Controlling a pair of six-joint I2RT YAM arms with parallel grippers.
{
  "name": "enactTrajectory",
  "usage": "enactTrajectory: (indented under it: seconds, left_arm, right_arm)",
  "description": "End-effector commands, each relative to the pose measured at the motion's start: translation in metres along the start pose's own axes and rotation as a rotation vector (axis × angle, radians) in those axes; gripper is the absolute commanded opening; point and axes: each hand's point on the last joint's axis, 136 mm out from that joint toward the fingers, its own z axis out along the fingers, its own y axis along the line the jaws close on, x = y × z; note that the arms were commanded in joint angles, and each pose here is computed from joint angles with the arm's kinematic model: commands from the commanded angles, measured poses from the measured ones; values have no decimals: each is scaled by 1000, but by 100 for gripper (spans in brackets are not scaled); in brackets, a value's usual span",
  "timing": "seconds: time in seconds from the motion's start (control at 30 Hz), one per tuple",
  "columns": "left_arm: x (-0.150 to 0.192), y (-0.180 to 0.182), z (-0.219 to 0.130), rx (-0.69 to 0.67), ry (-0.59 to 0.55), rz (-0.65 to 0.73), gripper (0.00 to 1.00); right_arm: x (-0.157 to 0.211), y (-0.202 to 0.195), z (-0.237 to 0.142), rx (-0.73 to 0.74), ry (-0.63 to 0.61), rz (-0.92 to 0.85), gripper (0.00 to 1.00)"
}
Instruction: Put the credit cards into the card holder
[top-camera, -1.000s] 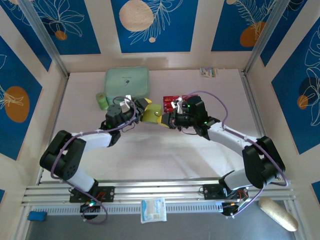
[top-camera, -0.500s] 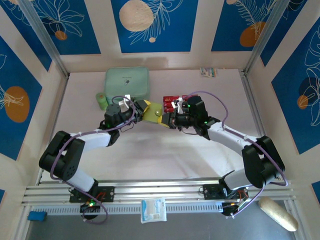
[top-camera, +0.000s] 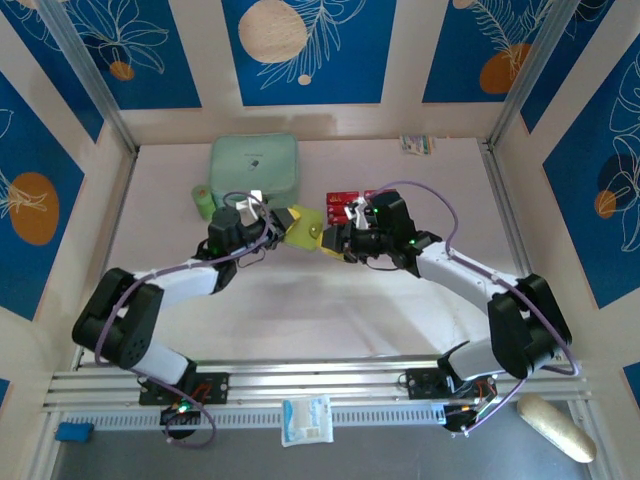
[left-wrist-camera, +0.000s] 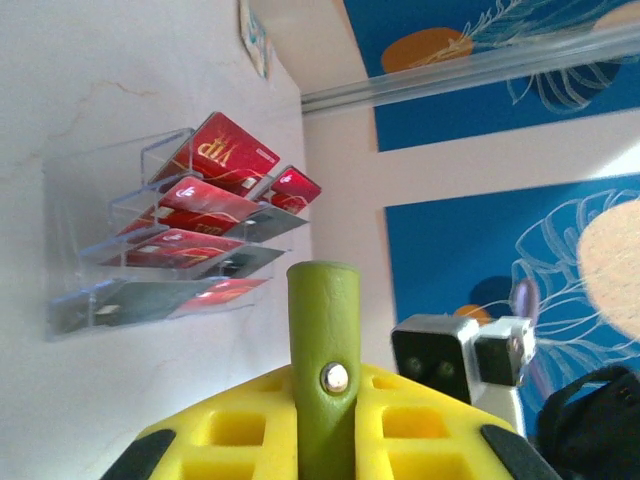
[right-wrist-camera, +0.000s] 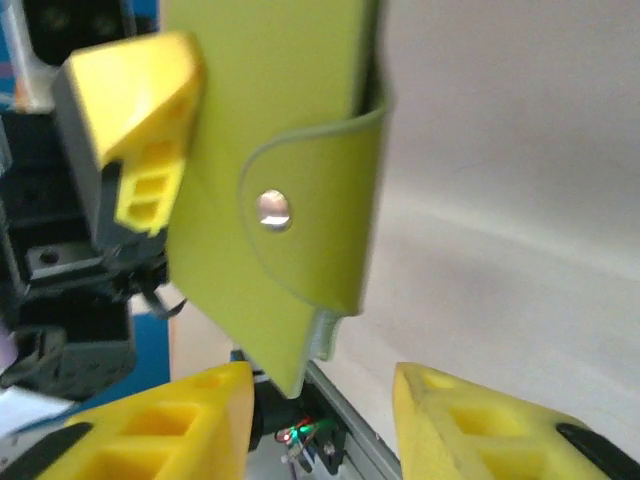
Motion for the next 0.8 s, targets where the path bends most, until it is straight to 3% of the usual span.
enactTrajectory:
  seconds: [0.0, 0.17, 0.43, 0.77]
  left_arm:
    - [-2, -9, -15, -80, -38, 189, 0]
    - [-1, -7, -27, -141, -85, 228, 0]
    - [5, -5, -26, -163, -94, 226, 0]
    - [6, -11, -24, -167, -106, 237, 0]
  right_arm:
    - [1, -8, -12, 145, -24, -73, 52]
    - [-5, -5, -4, 234, -35, -130, 61]
    - [-14, 21, 20, 262, -39, -212, 61]
    - [-17, -6, 53, 348, -30, -168, 59]
